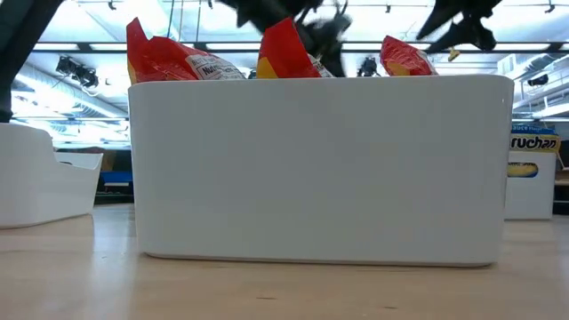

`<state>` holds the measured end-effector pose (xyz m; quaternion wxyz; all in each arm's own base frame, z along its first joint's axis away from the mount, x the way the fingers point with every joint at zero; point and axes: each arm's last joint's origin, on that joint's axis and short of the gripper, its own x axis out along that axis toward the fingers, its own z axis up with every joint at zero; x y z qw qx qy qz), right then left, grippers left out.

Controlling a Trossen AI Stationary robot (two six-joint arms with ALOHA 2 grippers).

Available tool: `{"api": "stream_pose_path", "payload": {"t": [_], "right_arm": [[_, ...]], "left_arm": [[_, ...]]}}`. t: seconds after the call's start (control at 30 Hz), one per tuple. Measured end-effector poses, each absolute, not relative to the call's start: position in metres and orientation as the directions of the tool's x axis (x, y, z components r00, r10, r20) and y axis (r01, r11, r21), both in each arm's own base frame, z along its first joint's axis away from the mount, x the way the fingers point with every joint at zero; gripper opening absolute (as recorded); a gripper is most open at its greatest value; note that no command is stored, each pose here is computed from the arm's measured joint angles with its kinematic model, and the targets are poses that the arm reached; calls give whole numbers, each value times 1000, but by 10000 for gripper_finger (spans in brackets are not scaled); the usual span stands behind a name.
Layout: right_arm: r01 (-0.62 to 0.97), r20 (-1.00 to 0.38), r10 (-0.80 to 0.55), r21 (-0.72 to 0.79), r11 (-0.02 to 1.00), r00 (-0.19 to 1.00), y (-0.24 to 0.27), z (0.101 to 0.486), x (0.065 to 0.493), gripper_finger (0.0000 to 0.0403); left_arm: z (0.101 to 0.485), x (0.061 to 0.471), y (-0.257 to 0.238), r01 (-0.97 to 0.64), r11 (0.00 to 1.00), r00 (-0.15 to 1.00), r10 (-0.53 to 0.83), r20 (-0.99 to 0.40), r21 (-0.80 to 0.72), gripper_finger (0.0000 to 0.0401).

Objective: Sort Maruchan noodles
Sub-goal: Put the blue noodle pack into the right white bin

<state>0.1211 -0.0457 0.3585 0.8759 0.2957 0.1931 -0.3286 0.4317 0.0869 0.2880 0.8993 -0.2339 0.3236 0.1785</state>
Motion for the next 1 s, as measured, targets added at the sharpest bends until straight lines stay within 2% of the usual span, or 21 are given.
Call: {"api": "stream_pose_path", "payload": {"t": [0.1,0.27,0.47,0.6,0.7,1.0], "right_arm": [[611,-493,-393,439,658,777,-40,364,118,183],[526,-487,-280,498,689,828,-30,365,118,183],[491,-489,-229,516,702,842,-20,364,122,183],[508,-489,-257,498,703,834,-18,363,130,183],[518,-499,-263,486,704,826,-18,361,139,183],[519,-520,-262,444,730,813,-22,352,174,183]], "left_arm": [[280,415,127,-643,694,629,237,-741,-324,253],[262,385,170,-830,529,418,382,-824,-176,253],[236,341,216,-917,395,218,383,-898,-54,253],[205,313,230,-926,375,94,334,-938,41,253],[182,301,232,-919,390,68,313,-947,63,253],[148,308,227,-906,422,226,421,-879,-32,253]]}}
